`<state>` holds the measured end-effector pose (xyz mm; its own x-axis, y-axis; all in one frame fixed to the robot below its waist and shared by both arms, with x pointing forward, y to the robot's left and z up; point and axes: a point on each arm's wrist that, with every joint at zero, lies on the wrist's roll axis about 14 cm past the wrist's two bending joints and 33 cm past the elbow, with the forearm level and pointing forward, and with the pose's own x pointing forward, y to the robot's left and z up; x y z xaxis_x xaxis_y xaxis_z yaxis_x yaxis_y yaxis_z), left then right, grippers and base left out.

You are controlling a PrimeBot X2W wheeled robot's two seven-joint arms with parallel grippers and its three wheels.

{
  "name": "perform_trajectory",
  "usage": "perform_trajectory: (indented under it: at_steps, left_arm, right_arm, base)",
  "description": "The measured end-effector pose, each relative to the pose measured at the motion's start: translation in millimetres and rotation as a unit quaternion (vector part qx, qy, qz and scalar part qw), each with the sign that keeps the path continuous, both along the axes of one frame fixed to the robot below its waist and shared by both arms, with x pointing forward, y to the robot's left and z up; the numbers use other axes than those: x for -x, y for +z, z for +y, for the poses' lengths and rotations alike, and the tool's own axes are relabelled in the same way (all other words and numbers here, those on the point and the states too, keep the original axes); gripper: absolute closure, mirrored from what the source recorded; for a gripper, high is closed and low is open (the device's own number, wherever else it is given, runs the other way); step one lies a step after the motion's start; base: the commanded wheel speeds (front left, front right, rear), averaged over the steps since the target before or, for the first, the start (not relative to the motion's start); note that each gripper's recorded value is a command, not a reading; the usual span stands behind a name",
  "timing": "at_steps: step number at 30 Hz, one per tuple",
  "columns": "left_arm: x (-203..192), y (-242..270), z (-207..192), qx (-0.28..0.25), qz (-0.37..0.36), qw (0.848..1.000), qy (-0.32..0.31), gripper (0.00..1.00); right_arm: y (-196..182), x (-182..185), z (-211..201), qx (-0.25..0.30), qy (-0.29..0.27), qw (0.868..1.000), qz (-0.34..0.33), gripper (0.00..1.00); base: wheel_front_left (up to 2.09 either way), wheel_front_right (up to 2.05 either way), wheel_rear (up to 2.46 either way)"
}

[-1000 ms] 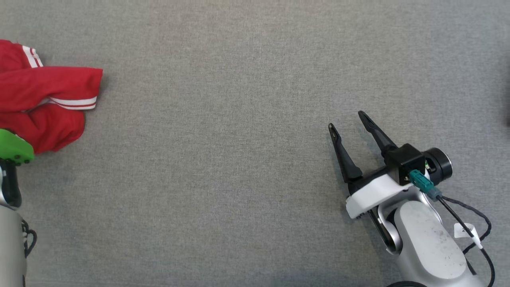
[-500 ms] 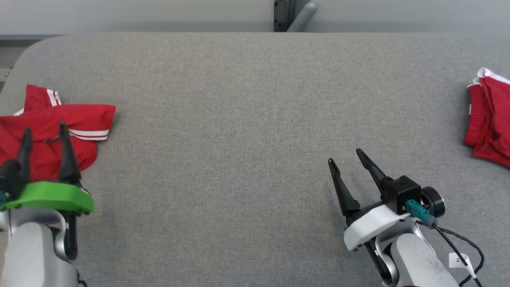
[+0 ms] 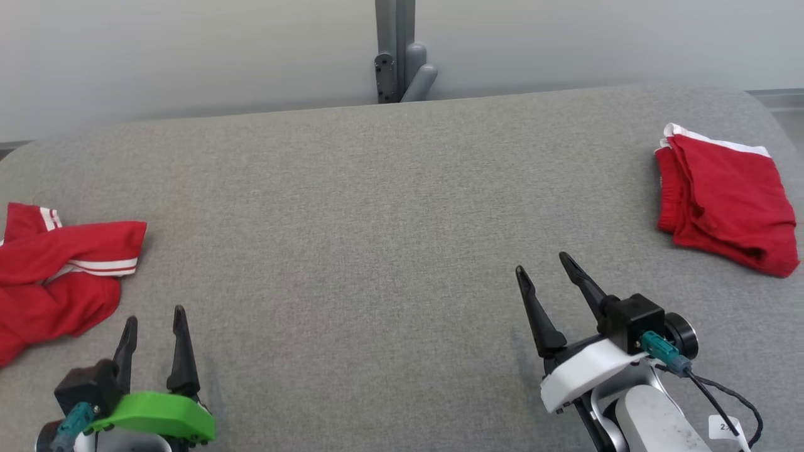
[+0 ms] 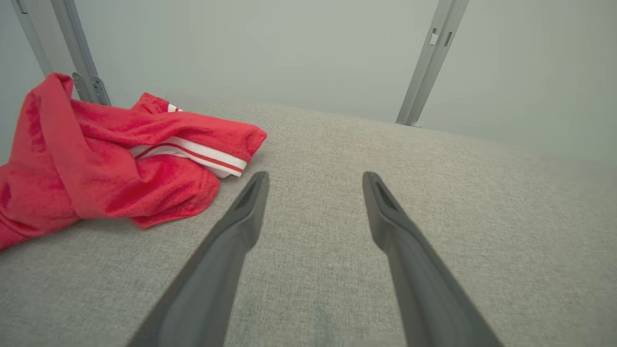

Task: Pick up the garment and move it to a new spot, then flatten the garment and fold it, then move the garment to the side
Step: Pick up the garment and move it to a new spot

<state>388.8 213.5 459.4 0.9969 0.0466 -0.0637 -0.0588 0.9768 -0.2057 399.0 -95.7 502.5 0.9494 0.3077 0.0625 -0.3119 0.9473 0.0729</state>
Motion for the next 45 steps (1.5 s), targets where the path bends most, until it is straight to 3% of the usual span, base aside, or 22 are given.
perform_trajectory:
  at_steps: [12, 26, 35, 45]
  left_arm:
    - [14, -10, -25, 0.006, 0.014, 0.999, -0.028, 0.00]
    - [16, -9, -19, 0.006, 0.010, 1.000, -0.017, 0.00]
    - [38, -13, 27, 0.009, 0.018, 0.998, 0.056, 0.00]
    - [97, -24, 88, 0.020, 0.038, 0.984, 0.171, 0.00]
  right_arm:
    - [2, 22, -36, -0.004, -0.054, 0.999, -0.002, 0.00]
    - [-6, 17, -30, -0.006, -0.045, 0.999, 0.010, 0.00]
    - [-9, 4, 16, -0.006, 0.022, 1.000, 0.014, 0.00]
    - [-11, -4, 95, -0.008, 0.134, 0.991, 0.016, 0.00]
  base:
    - [0.00, 0.00, 0.00]
    - [0.00, 0.00, 0.00]
    - [0.00, 0.00, 0.00]
    - [0.00, 0.00, 0.00]
